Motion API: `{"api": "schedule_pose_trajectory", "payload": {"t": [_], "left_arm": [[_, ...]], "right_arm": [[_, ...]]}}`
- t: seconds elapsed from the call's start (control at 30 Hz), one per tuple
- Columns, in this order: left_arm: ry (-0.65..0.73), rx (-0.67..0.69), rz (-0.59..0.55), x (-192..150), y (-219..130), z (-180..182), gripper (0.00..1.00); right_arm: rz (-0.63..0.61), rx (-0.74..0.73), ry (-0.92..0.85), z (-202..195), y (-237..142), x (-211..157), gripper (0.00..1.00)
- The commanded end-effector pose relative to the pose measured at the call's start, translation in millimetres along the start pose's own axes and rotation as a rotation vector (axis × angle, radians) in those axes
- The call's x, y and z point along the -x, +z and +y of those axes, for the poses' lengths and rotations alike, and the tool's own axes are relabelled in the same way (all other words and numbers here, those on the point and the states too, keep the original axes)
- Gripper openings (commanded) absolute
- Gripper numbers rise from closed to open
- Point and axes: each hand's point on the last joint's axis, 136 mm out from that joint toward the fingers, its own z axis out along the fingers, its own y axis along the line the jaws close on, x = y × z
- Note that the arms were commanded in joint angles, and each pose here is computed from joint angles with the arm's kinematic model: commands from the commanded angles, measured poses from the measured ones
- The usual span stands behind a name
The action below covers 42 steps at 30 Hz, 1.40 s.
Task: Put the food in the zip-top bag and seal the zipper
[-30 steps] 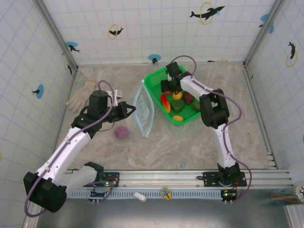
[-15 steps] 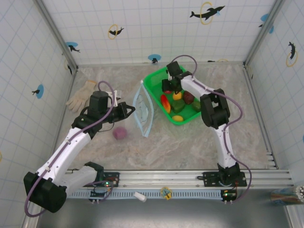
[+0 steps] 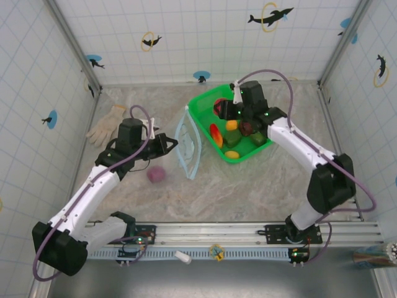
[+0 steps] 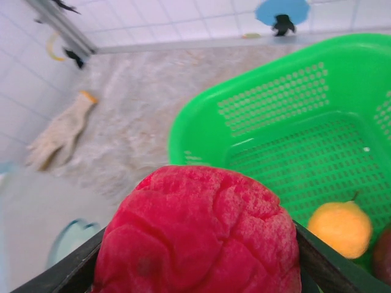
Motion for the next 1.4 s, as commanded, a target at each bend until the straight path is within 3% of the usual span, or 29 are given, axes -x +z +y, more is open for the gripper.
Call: {"api": "schedule_pose_trajectory", "payload": {"t": [0.0,0.2,0.37,0.7,1.27,1.37], "left_arm": [[-0.008,-0.050,0.010,2.6,2.4,-8.1,0.00],[-0.012,-0.108,0.038,0.4,4.8,-17.7,0.00],[-0.024,-0.136,0.056,0.6,6.3,-23.9,0.00],[0.043,-0.224,0.070,-0.2,-4.7,-52.0,0.00],[0.118,-0.267,0.082,-6.4,-13.9,-72.0,0.00],[0.111,-0.247,0.068,-5.6,-13.3,-67.7,0.00]], "right_arm": [[-0.075,0.120,0.000,35.8,-28.1,2.2,0.62],[-0.038,0.251,-0.044,94.8,-54.2,-31.9,0.61],[0.004,0.319,-0.036,118.7,-56.9,-61.2,0.61],[0.073,0.254,-0.032,111.8,-32.6,-107.8,0.62],[0.114,0.136,-0.027,125.0,1.5,-128.1,0.68],[0.106,0.133,-0.015,126.0,5.6,-126.0,0.84]]}}
